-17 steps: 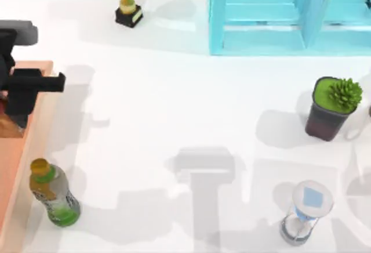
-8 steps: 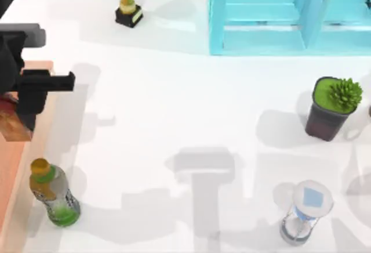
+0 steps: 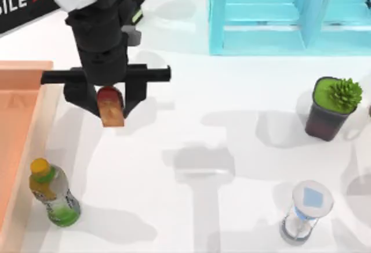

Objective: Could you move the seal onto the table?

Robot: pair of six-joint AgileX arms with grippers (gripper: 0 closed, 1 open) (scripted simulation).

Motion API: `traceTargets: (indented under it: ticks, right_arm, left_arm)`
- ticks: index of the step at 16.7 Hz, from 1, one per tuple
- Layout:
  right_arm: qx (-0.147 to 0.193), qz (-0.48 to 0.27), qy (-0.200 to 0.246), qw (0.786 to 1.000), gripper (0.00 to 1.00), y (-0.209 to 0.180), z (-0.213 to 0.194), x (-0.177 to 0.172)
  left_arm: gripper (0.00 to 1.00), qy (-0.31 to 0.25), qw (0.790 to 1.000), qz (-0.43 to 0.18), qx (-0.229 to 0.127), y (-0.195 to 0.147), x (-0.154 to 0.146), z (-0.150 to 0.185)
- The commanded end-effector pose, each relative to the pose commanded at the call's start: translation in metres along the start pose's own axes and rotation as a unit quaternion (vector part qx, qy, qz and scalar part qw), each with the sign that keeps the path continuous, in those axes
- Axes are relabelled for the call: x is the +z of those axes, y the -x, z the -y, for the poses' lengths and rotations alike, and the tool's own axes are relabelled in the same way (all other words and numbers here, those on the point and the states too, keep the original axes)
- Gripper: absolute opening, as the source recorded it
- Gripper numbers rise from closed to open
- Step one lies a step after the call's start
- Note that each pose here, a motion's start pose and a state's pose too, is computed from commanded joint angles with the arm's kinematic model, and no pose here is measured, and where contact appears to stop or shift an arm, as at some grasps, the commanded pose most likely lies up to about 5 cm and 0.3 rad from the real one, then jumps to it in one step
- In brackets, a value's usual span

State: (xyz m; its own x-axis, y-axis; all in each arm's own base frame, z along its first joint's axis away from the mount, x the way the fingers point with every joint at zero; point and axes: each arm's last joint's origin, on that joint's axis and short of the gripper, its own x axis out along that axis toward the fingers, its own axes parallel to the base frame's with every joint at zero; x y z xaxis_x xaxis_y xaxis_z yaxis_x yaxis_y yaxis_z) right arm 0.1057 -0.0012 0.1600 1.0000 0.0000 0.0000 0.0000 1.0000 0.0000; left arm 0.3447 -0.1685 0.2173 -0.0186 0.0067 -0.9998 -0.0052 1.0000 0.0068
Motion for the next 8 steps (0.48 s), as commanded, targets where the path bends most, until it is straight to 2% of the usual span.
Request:
traceTargets:
  ticks: [4, 8]
  right_arm:
    - [0.000, 0.000, 0.000, 1.000, 1.00, 0.000, 0.000, 0.000]
    - [0.000, 0.000, 0.000, 1.000, 1.00, 0.000, 0.000, 0.000]
  left_arm:
    - [0.00, -0.010, 1.000, 0.007, -0.002, -0.036, 0.009, 0.063]
    - [0.00, -0.013, 1.000, 0.010, -0.004, -0.045, 0.009, 0.079]
